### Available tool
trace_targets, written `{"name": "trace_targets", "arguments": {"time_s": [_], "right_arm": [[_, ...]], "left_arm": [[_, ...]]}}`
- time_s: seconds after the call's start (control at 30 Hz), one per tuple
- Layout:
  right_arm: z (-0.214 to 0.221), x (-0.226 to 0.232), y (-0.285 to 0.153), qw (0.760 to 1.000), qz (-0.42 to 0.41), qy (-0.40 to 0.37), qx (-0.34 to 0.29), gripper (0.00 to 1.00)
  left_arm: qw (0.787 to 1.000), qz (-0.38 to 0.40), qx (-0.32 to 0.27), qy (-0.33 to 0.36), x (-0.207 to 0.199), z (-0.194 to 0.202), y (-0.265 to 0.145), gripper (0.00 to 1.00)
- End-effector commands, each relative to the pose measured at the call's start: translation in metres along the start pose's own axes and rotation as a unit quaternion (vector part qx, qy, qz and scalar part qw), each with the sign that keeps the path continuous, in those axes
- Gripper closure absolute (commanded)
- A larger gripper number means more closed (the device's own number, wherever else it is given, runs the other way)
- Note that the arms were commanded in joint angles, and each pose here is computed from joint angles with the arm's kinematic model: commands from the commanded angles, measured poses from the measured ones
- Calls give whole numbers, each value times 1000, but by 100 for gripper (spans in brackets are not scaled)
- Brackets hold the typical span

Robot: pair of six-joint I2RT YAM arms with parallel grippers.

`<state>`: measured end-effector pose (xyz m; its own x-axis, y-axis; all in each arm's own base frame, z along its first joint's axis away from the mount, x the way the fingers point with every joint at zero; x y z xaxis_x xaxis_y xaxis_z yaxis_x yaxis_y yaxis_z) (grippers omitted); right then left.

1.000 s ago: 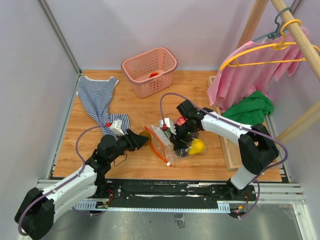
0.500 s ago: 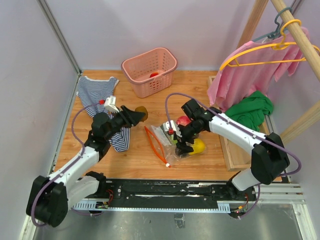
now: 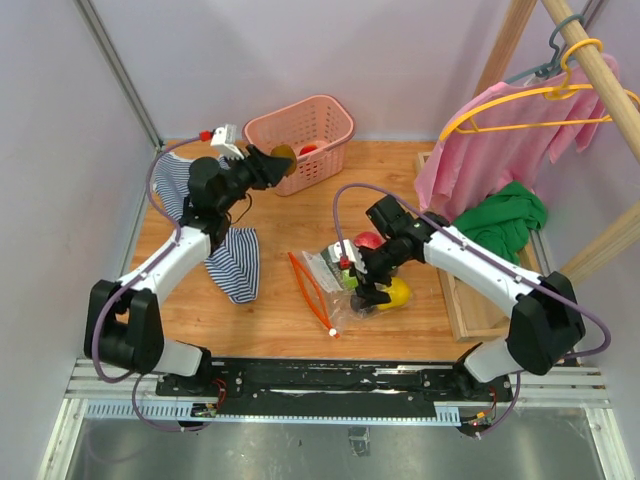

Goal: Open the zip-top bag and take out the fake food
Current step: Place the fake fruit in the bin.

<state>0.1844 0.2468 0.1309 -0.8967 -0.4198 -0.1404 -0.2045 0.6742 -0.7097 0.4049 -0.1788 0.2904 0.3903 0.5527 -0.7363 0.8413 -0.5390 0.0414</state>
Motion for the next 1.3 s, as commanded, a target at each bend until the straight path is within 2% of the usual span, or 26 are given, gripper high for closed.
{"name": "trace_targets", "arguments": {"time_s": [0.0, 0.33, 0.53, 0.8, 1.13, 1.27], "right_arm": [[-8, -11, -28, 999, 33, -8, 1, 19], [-2, -23, -60, 997, 73, 19, -8, 18], [3, -26, -73, 998, 54, 19, 21, 18], [8, -27, -67, 998, 20, 60, -14, 19], [17, -39, -60, 993, -46, 106, 2, 22], [25, -37, -49, 991, -69, 114, 12, 22]], "left_arm": [[998, -6, -14, 60, 2, -24, 24, 77], [990, -53, -18, 127, 31, -47, 74, 77], [985, -56, -14, 164, 33, -61, 98, 77], [970, -98, 4, 222, 48, -84, 135, 77], [955, -147, 17, 258, 80, -76, 130, 77], [955, -151, 30, 254, 87, -67, 131, 75]]}}
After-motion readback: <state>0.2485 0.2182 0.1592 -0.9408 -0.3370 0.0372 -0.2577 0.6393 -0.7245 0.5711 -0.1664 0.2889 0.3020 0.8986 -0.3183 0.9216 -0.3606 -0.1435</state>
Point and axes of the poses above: each gripper's point midway between its finger pads, its own y axis out along the fingers, its own x axis along the line the jaws close on, z = x × y, the point moved 1 cm from there along -y, back along the fingers, and after that the axes turned 14 degrees about -y, right-handed, at the moved point
